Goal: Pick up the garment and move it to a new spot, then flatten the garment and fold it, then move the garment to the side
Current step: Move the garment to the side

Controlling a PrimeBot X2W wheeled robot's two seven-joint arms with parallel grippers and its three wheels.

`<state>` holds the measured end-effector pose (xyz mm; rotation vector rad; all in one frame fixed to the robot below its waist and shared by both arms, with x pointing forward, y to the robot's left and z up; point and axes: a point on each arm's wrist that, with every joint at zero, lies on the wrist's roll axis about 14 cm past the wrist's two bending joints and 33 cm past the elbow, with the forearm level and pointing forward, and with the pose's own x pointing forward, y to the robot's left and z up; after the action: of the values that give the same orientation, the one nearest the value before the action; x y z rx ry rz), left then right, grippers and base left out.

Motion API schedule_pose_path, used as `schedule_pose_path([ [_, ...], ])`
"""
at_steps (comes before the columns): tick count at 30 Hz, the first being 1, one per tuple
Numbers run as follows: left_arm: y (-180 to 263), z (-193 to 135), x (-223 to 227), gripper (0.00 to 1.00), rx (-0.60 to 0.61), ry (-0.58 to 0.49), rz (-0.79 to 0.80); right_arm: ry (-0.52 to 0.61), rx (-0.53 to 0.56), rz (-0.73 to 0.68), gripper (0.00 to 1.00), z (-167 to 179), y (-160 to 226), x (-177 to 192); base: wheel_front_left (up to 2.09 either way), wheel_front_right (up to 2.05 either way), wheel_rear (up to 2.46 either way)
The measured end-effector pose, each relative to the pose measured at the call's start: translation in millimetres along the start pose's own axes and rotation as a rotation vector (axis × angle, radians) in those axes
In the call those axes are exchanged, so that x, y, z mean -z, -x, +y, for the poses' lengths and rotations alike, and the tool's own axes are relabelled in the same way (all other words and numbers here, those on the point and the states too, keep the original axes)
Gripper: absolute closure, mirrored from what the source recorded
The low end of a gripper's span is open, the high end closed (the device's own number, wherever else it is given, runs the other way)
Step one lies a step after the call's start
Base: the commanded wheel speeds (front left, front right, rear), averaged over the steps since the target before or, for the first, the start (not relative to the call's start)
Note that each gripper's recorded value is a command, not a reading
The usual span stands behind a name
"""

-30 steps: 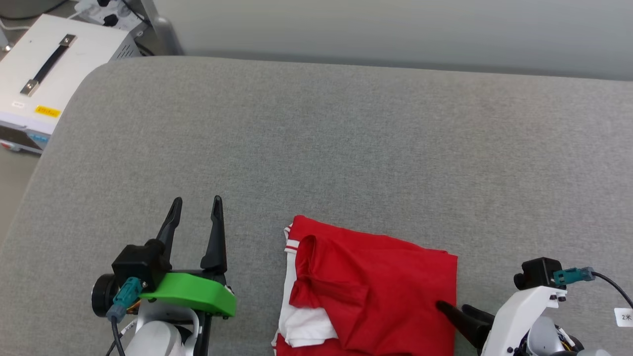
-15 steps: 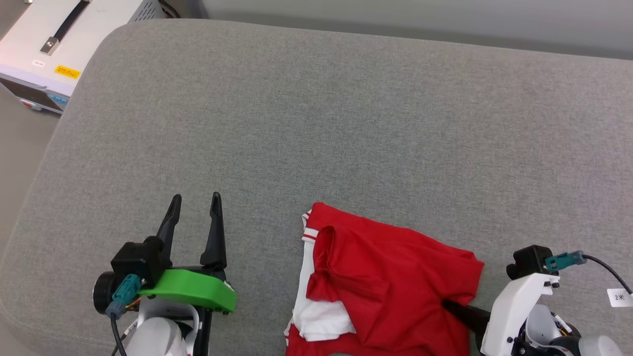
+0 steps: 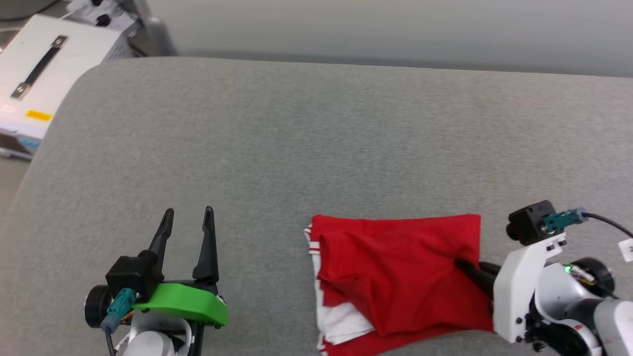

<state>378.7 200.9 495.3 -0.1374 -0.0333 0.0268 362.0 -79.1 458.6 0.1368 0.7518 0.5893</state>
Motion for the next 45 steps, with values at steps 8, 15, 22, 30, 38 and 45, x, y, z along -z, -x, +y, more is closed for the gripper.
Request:
schedule_pose_path([
  [8,-22.4,-54.5,-5.1,0.00,0.169,0.019,-0.029,0.124,0.214,-0.036,1.00,-49.0,57.5,-13.7,0.00,0.00,0.00],
  [15,-50.9,-118.7,-12.4,0.00,0.359,0.030,-0.074,0.061,0.414,-0.054,1.00,-107.6,100.3,-8.3,0.00,0.00,0.00],
  [22,-81.6,-172.0,-11.2,0.00,0.529,0.039,-0.091,0.044,0.655,-0.029,1.00,-194.3,135.7,-5.2,0.00,0.00,0.00],
  [30,-116.8,-204.0,13.0,0.00,0.635,0.058,-0.076,0.078,0.888,0.029,1.00,-289.9,160.9,-7.6,0.00,0.00,0.00],
  [38,-141.0,-210.1,55.6,0.00,0.679,0.072,-0.025,0.077,1.083,0.108,1.00,-364.0,174.8,0.8,0.00,0.00,0.00],
  [45,-146.7,-207.1,98.9,0.00,0.692,0.068,0.053,0.061,1.202,0.161,0.56,-398.6,176.9,31.2,0.00,0.00,0.00],
])
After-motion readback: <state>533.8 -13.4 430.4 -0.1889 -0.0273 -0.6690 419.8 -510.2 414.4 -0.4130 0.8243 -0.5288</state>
